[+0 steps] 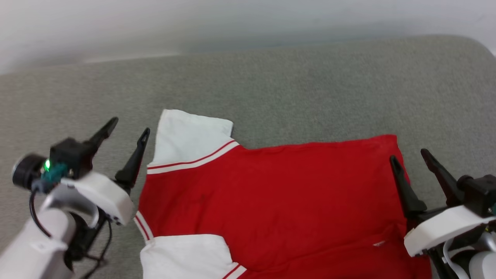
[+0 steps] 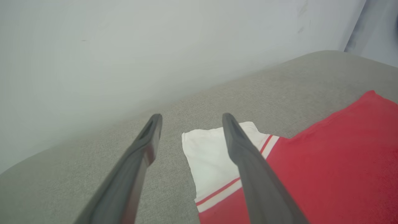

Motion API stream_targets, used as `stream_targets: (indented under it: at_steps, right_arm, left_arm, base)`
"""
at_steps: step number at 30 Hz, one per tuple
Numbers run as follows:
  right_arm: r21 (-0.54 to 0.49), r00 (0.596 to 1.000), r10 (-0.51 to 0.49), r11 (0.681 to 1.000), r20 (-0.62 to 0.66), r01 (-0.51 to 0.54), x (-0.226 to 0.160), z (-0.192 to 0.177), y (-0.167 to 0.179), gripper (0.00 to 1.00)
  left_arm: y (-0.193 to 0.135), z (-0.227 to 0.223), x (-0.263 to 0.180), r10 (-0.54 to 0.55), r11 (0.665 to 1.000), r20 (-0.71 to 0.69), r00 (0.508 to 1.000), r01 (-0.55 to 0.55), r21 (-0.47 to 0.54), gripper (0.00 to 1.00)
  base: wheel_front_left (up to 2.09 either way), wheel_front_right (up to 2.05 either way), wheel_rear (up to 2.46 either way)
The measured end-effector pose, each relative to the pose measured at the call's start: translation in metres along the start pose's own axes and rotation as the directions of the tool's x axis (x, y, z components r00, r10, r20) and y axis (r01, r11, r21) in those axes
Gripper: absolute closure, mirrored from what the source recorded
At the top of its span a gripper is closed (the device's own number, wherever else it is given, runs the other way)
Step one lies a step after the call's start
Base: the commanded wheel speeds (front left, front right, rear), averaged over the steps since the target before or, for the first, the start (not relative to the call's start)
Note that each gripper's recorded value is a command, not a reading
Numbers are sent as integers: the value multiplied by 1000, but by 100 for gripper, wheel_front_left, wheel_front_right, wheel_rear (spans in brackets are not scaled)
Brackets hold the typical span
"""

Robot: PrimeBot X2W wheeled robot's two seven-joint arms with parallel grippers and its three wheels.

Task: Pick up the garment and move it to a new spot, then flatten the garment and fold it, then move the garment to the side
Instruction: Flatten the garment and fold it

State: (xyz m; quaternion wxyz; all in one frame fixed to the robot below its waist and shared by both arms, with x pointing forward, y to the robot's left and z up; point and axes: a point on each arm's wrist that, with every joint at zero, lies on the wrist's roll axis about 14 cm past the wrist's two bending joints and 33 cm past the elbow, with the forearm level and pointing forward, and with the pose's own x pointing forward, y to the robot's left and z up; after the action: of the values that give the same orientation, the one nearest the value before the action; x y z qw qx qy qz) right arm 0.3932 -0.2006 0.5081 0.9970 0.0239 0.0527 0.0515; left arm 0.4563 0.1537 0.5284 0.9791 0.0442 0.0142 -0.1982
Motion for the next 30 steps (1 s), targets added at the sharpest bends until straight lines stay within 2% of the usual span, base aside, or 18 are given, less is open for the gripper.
stream_targets:
  at_steps: [2, 5, 8, 12, 16, 23, 30]
  right_arm:
    - [-6, 1000, -12, 1000, -8, 12, 4, -3, -5, 0]
    - [-5, 999, -35, 999, -19, 35, 8, -9, -13, 0]
    - [0, 997, -60, 998, -40, 60, 10, -18, -19, 0]
    - [-2, 994, -87, 996, -66, 87, 12, -30, -26, 0]
    - [0, 990, -107, 994, -95, 107, 13, -43, -31, 0]
    - [-18, 980, -140, 990, -141, 138, 14, -60, -41, 0]
    - [-38, 972, -166, 986, -169, 162, 15, -69, -51, 0]
  left_arm:
    - [2, -7, 19, -61, 997, -79, 995, 64, 36, 0]
    - [15, -22, 48, -98, 992, -226, 969, 114, 59, 0]
    - [21, -53, 67, -128, 992, -426, 896, 113, -62, 0]
    - [33, -76, 83, -149, 987, -618, 772, 82, -136, 0]
    - [27, -89, 99, -199, 973, -702, 684, 51, -226, 0]
    - [24, -123, 105, -213, 969, -815, 539, 12, -246, 0]
    - [20, -146, 112, -208, 971, -845, 492, 1, -239, 0]
  base:
    - [0, 0, 0]
    - [0, 0, 0]
    - [0, 0, 0]
    - [0, 0, 0]
    - [0, 0, 0]
    - [0, 0, 0]
    - [0, 0, 0]
